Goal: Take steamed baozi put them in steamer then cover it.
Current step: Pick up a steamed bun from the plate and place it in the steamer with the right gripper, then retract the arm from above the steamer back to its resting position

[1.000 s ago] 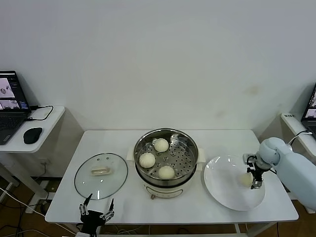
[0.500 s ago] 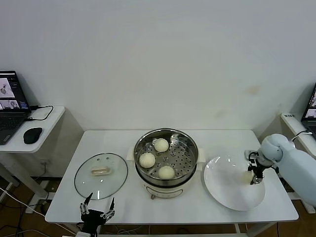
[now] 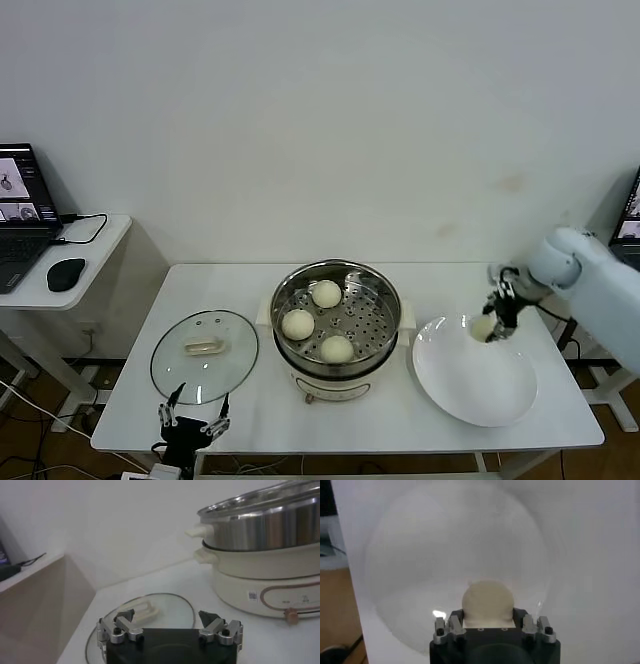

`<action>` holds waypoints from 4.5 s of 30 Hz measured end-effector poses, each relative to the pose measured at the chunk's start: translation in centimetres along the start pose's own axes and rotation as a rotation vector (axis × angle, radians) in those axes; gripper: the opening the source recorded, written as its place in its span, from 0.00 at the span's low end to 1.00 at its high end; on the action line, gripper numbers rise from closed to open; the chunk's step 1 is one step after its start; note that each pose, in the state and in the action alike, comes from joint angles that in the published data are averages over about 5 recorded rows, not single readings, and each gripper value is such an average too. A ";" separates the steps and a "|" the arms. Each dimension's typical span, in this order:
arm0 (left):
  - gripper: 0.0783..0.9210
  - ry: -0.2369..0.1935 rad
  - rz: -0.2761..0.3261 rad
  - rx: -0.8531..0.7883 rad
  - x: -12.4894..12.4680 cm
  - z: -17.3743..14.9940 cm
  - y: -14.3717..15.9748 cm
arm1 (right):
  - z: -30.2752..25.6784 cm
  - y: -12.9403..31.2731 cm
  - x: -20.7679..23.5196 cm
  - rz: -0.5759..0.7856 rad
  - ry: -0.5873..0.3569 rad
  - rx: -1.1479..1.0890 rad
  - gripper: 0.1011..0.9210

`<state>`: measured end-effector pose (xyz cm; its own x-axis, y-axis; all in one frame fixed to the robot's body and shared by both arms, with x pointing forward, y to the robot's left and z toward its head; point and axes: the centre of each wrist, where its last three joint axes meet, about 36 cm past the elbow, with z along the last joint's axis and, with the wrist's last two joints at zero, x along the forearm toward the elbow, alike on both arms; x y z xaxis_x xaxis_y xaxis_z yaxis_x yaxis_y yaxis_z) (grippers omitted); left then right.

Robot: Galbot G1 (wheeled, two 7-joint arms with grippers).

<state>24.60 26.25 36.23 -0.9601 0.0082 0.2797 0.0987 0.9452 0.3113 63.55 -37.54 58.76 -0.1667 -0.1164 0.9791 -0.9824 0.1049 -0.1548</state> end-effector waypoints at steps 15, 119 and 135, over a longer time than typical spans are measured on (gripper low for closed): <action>0.88 -0.010 -0.038 -0.012 -0.3 -0.4 0.8 | -13.7 -3.6 5.8 -0.049 -0.101 0.097 0.61; 0.88 -0.155 -0.153 -0.724 -4.9 1.9 2.5 | 3.6 28.6 -11.5 0.953 -1.212 -1.090 0.88; 0.88 0.008 -0.216 -1.227 -10.0 3.7 3.2 | 4.6 33.8 -12.4 1.021 -1.169 -1.161 0.88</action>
<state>33.55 30.37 31.03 -0.9858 -0.1159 0.1212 0.1222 -0.0017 0.9925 32.02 -37.10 40.81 -0.9980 -0.0447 -0.0442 -0.0493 0.9928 0.1092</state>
